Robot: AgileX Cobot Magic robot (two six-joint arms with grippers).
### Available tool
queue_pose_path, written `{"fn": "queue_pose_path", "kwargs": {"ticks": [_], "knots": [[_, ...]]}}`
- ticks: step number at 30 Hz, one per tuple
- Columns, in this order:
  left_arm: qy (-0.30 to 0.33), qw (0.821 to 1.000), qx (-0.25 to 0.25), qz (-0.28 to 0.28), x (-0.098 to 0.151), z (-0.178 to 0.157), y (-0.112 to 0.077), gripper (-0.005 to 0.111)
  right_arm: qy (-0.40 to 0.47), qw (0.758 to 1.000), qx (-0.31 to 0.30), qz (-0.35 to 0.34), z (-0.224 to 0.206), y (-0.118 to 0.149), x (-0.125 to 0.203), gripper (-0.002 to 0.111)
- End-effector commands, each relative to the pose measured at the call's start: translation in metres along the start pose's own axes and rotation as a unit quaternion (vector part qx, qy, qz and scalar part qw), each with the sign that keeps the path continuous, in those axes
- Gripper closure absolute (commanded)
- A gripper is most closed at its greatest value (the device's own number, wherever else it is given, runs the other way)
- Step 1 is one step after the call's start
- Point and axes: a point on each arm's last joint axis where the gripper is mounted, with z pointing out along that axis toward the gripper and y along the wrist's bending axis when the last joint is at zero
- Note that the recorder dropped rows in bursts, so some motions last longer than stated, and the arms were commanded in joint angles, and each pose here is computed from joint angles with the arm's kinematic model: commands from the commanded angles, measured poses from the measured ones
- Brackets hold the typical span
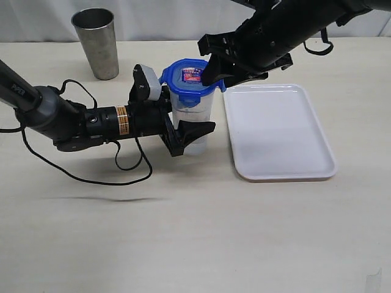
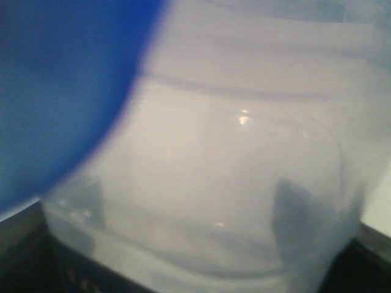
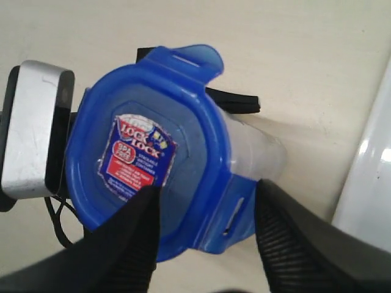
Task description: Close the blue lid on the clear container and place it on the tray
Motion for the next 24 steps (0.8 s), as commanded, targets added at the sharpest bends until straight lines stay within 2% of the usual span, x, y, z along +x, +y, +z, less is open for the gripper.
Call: {"fn": "queue_pose_path", "kwargs": {"ticks": [1,7,13,17,24], "knots": [[0.008,1.0,0.011,-0.002,0.002,0.002,-0.006,0.107,0.007,1.0,0.005,-0.001,0.011,-0.007,0.001,0.062],[0.008,1.0,0.011,-0.002,0.002,0.002,-0.006,0.107,0.049,0.999,-0.001,0.005,0.028,-0.014,0.007,0.062],[0.008,1.0,0.011,-0.002,0.002,0.002,-0.006,0.107,0.069,0.996,-0.058,0.003,0.04,-0.009,0.01,0.062],[0.008,1.0,0.011,-0.002,0.002,0.002,-0.006,0.107,0.08,0.995,-0.064,0.014,0.05,-0.013,0.012,0.062],[0.007,1.0,0.013,-0.002,0.002,0.002,-0.006,0.107,0.1,0.993,-0.07,0.009,0.059,-0.016,0.016,0.073]]}}
